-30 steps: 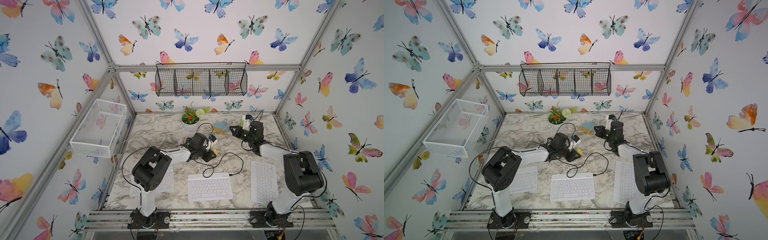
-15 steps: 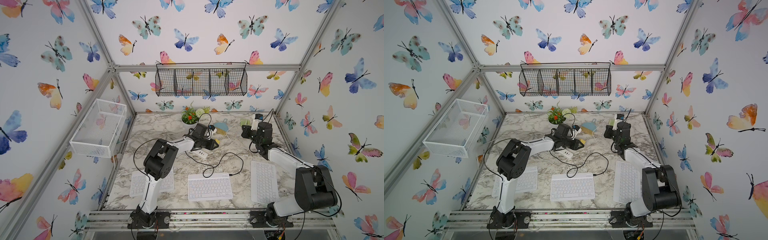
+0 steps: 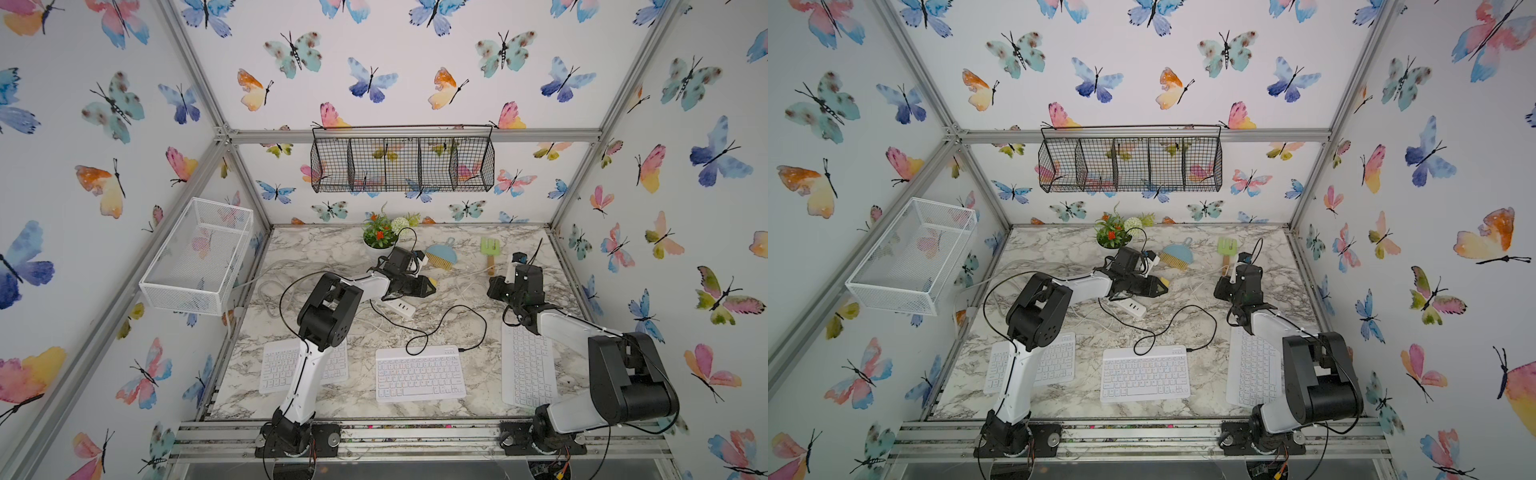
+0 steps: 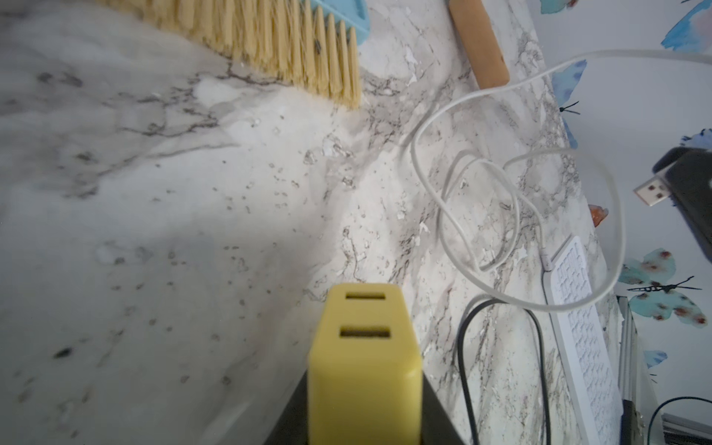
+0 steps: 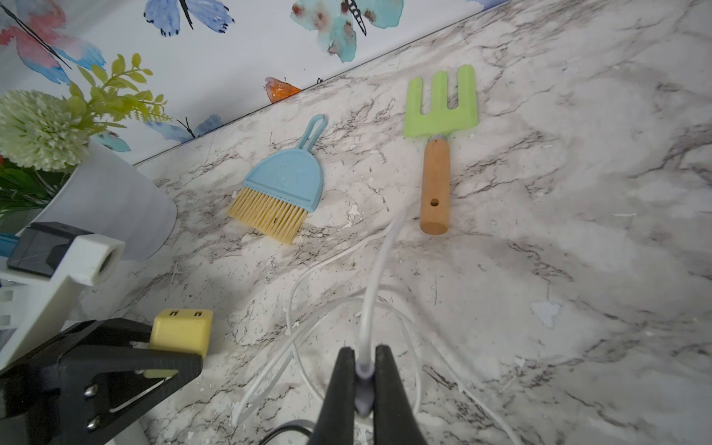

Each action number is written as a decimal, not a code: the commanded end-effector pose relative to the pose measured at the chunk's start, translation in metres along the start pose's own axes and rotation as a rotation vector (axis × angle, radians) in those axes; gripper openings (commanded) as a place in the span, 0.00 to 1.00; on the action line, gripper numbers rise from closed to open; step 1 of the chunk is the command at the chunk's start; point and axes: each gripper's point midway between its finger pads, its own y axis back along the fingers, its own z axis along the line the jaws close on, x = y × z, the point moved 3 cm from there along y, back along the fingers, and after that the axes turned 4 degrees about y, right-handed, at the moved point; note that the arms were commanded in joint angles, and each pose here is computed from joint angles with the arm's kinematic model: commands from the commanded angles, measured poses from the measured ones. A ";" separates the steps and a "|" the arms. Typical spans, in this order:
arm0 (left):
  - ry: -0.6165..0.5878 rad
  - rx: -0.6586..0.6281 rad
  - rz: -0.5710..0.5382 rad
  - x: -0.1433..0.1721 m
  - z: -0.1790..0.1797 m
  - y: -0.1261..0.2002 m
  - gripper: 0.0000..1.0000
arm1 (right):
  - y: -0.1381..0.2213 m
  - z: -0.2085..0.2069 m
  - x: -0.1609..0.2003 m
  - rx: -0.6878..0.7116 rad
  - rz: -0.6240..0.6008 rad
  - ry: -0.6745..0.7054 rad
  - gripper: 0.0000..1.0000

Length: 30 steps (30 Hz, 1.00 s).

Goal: Unplug the wireless keyboard
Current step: Place the power cord at the center of the board.

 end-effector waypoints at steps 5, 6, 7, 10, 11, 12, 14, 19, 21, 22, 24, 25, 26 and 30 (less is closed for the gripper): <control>0.028 -0.071 0.025 -0.001 0.014 -0.008 0.59 | -0.012 -0.019 0.015 -0.002 0.055 -0.053 0.02; 0.026 -0.081 0.025 -0.002 0.015 -0.007 0.62 | -0.013 -0.021 0.016 0.007 0.065 -0.052 0.02; 0.022 -0.083 0.029 -0.002 0.014 -0.006 0.65 | -0.015 -0.024 0.018 0.019 0.078 -0.050 0.02; 0.005 -0.124 0.005 -0.007 0.017 -0.002 0.77 | -0.016 -0.032 0.024 0.045 0.103 -0.055 0.02; 0.001 -0.129 0.002 -0.008 0.016 0.000 0.77 | -0.017 -0.034 0.024 0.052 0.109 -0.054 0.02; -0.006 -0.138 -0.004 -0.010 0.015 0.002 0.78 | -0.017 -0.036 0.026 0.059 0.118 -0.050 0.02; -0.018 -0.156 -0.015 -0.014 0.016 0.006 0.78 | -0.019 -0.039 0.027 0.079 0.134 -0.043 0.02; -0.073 -0.220 -0.055 -0.028 0.011 0.021 0.88 | -0.020 -0.046 0.027 0.128 0.162 -0.020 0.06; -0.108 -0.243 -0.083 -0.036 0.005 0.031 0.89 | -0.020 -0.047 0.027 0.140 0.175 -0.011 0.15; -0.127 -0.249 -0.101 -0.041 0.000 0.038 0.89 | -0.020 -0.047 0.027 0.145 0.182 -0.005 0.18; -0.168 -0.255 -0.130 -0.047 -0.011 0.048 0.88 | -0.021 -0.048 0.027 0.150 0.194 0.006 0.26; -0.194 -0.258 -0.141 -0.050 -0.018 0.052 0.87 | -0.021 -0.048 0.027 0.153 0.203 0.012 0.30; -0.218 -0.261 -0.146 -0.051 -0.024 0.056 0.87 | -0.022 -0.049 0.027 0.157 0.211 0.017 0.31; -0.301 -0.235 -0.140 -0.047 -0.055 0.067 0.84 | -0.022 -0.052 0.026 0.176 0.242 0.044 0.36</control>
